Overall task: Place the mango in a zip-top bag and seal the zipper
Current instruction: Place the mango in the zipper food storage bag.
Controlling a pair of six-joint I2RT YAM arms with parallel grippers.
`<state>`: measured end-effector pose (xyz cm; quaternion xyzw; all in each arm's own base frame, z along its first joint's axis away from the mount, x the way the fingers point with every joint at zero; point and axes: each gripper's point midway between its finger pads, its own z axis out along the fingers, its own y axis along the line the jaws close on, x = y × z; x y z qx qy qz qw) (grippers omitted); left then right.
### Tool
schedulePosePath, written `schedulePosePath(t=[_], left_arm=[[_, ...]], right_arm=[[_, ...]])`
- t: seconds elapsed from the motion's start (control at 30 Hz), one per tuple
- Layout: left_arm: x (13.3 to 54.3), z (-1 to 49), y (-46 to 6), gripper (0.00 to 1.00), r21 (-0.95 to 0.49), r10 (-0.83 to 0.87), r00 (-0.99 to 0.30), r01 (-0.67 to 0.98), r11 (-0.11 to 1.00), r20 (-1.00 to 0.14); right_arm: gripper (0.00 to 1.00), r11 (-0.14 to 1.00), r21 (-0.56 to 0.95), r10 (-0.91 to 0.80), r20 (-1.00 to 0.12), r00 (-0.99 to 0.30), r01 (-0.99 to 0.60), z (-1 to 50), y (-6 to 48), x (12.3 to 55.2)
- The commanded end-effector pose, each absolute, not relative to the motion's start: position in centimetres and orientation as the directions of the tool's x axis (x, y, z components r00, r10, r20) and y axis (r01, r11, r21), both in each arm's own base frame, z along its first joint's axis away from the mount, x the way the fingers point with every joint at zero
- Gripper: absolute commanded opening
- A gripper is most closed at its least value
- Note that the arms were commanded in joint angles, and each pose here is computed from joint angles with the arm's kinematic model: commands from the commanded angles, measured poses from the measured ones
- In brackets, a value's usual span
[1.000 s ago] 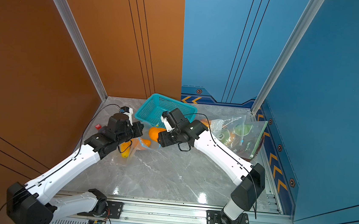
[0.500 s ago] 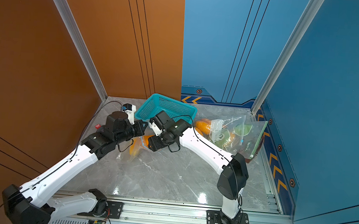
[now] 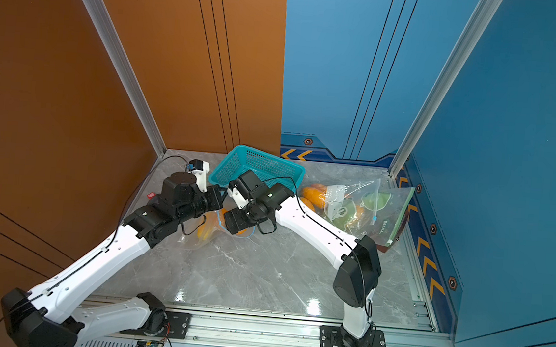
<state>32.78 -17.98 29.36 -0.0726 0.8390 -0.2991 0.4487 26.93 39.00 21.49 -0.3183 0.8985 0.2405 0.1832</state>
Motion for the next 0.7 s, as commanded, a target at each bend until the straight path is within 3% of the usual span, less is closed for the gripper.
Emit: schedulePosePath(t=[0.0, 0.3, 0.5, 0.67], left_arm=[[32.3, 32.0, -18.5, 0.0, -0.593, -0.406, -0.561, 0.197, 0.781, -0.721], [32.6, 33.2, -18.1, 0.0, -0.641, -0.419, -0.589, 0.232, 0.731, -0.691], [32.3, 35.3, -18.0, 0.0, -0.699, -0.427, -0.622, 0.287, 0.655, -0.656], [32.0, 36.3, -18.2, 0.0, -0.722, -0.44, -0.63, 0.298, 0.624, -0.64]], right_arm=[[0.86, 0.666, 0.313, -0.426, -0.585, -0.69, -0.677, 25.8, 38.6, 27.0], [0.86, 0.696, 0.266, -0.333, -0.704, -0.627, -0.667, 31.5, 32.2, 28.3], [0.85, 0.753, 0.297, -0.234, -0.713, -0.661, -0.587, 31.4, 26.6, 30.3], [0.78, 0.715, 0.372, -0.215, -0.689, -0.693, -0.592, 29.5, 28.8, 30.2]])
